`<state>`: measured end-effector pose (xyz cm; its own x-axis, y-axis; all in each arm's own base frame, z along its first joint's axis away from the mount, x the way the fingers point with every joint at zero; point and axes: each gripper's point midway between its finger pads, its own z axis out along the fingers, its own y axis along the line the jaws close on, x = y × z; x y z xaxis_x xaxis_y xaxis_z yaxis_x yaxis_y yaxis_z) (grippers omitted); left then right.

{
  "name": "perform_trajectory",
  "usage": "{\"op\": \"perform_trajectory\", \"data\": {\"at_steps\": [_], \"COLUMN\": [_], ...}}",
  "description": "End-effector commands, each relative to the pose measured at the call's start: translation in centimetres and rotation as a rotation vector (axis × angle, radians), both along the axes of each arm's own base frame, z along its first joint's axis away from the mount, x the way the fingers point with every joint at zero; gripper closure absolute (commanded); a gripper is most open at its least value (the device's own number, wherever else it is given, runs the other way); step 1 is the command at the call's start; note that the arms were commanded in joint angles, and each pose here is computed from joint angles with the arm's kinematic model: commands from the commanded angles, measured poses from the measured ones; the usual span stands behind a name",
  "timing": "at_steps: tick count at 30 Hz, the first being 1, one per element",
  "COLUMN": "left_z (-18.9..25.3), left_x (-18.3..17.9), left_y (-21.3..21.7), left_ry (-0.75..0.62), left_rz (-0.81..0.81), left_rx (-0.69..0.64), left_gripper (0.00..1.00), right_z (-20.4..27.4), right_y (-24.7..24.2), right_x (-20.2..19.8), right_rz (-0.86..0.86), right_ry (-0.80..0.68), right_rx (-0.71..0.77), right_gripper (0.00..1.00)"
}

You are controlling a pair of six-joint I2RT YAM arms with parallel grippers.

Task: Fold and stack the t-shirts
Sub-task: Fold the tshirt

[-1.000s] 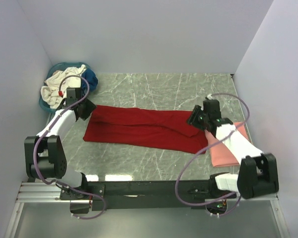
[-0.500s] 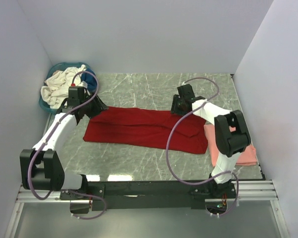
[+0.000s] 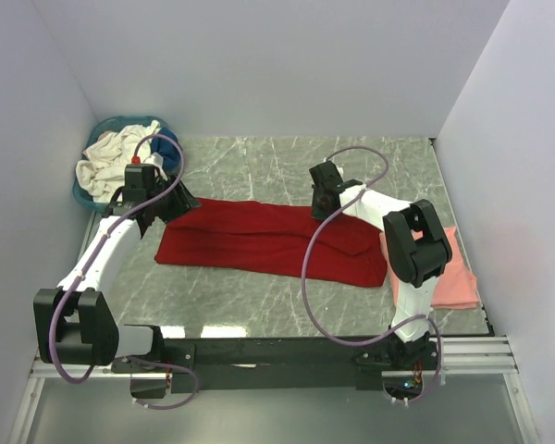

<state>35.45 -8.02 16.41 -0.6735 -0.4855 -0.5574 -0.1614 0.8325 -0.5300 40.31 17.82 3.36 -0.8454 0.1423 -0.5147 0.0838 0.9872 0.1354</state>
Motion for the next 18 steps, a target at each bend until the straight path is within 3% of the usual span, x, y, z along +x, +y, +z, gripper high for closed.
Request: {"op": "perform_trajectory", "data": {"at_steps": [1, 3, 18], "left_z": [1.1, 1.0, 0.9], "left_x": [-0.3, -0.4, -0.7], "left_y": [-0.3, -0.4, -0.5], "left_ry": [-0.040, -0.038, -0.036], "left_rz": [-0.027, -0.030, -0.040], "left_rx": [0.005, 0.001, -0.002], "left_gripper": [0.45, 0.46, 0.46], "right_z": [1.5, 2.1, 4.0], "right_y": [-0.3, 0.0, 5.4], "right_x": [0.2, -0.4, -7.1], "right_rz": [-0.033, -0.028, -0.005], "right_ry": [-0.039, -0.048, -0.105], "right_rx": [-0.023, -0.014, 0.184], "right_gripper": [0.92, 1.00, 1.00]}}
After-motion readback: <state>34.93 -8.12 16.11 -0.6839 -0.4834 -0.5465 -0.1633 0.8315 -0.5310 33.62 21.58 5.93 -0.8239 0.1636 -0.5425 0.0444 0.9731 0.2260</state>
